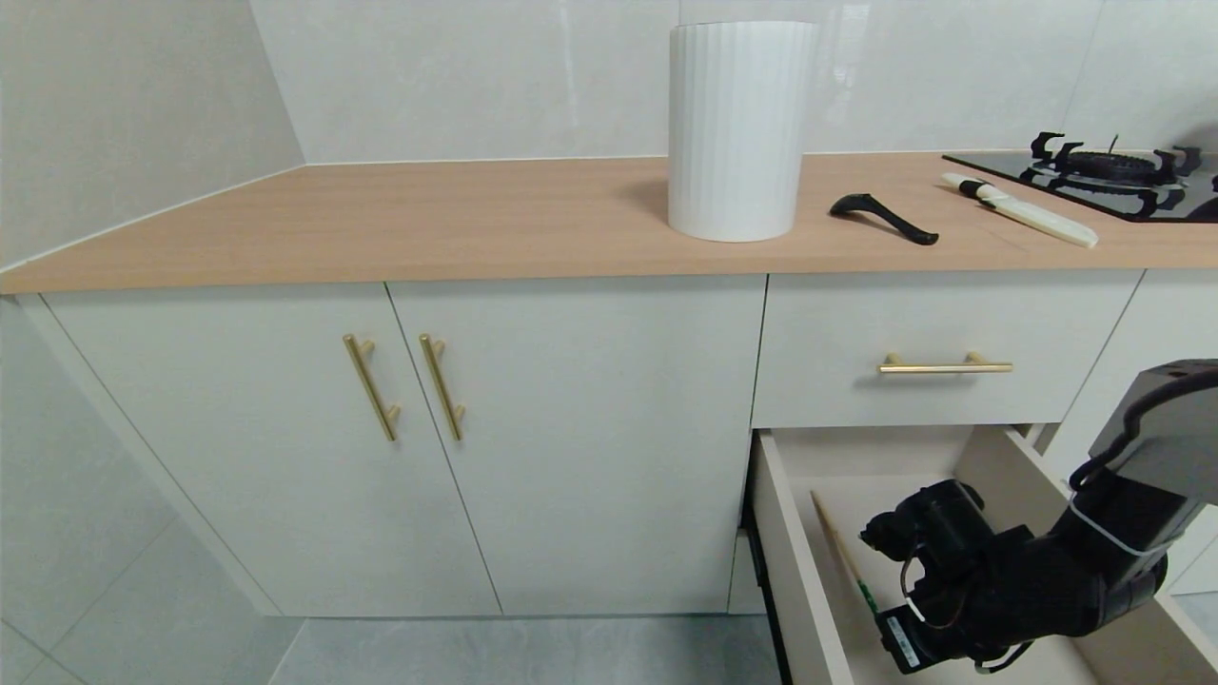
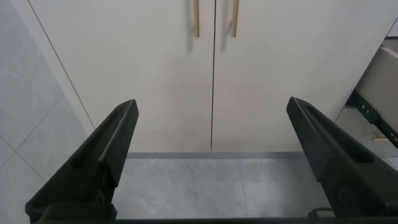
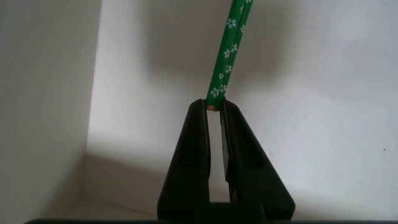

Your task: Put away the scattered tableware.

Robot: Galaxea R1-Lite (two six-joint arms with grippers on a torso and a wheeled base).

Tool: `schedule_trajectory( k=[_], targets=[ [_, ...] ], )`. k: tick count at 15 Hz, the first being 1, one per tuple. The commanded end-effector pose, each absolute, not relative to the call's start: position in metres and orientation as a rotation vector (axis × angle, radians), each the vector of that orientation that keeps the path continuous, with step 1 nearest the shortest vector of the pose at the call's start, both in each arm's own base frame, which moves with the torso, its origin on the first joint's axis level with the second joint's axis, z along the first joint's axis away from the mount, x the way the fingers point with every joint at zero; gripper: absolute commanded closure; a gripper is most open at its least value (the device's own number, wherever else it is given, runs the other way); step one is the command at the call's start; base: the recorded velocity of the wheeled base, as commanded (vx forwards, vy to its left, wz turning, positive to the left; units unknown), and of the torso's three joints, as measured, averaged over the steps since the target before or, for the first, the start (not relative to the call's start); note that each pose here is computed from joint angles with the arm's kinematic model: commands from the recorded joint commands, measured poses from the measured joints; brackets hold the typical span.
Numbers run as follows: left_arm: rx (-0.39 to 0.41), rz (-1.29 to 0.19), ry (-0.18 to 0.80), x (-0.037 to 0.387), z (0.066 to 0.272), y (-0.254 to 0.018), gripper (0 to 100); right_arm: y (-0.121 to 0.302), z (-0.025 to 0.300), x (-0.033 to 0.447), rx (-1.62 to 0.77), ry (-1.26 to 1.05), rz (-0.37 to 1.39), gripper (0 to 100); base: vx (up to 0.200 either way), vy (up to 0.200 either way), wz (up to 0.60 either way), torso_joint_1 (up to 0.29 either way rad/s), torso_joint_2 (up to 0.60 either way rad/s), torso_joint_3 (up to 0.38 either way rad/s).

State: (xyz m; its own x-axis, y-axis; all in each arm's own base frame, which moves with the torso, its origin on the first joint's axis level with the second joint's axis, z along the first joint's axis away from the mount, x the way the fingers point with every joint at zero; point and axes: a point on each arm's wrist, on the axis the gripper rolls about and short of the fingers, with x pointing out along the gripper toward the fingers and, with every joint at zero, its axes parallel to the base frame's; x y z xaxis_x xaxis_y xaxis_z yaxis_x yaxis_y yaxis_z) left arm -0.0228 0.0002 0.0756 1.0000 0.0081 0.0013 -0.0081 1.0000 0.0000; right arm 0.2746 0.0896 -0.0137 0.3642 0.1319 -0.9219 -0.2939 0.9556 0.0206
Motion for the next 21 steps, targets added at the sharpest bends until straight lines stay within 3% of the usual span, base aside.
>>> schedule_trajectory(
  k=[1,2,6,14,17,21],
  targets=[
    [0.000,0.008,0.000,-0.023,0.076,0.000,0,0.090,-0.015,0.274,-0.158,1.172,0.274,100,0.000,0.000,0.00,0.000,0.00,0.000],
    [0.000,0.008,0.000,-0.023,0.076,0.000,0,0.089,-0.015,0.274,-0.158,1.171,0.274,0,0.000,0.000,0.00,0.000,0.00,0.000],
    [0.000,0.008,0.000,-0.023,0.076,0.000,0,0.089,-0.008,0.274,-0.153,1.149,0.272,0,0.000,0.000,0.00,0.000,0.00,0.000],
    [0.000,0.009,0.000,-0.023,0.076,0.000,0,0.064,0.133,0.214,-0.088,0.697,0.287,0,0.000,0.000,0.00,0.000,0.00,0.000],
    [0.000,0.009,0.000,-0.023,0.076,0.000,0,0.046,0.166,0.190,-0.134,0.616,0.261,0,0.000,0.000,0.00,0.001,-0.04,-0.046],
    [0.000,0.008,0.000,-0.023,0.076,0.000,0,0.042,0.180,0.175,-0.130,0.585,0.264,0,0.000,0.000,0.00,0.034,-0.27,-0.321]
  ],
)
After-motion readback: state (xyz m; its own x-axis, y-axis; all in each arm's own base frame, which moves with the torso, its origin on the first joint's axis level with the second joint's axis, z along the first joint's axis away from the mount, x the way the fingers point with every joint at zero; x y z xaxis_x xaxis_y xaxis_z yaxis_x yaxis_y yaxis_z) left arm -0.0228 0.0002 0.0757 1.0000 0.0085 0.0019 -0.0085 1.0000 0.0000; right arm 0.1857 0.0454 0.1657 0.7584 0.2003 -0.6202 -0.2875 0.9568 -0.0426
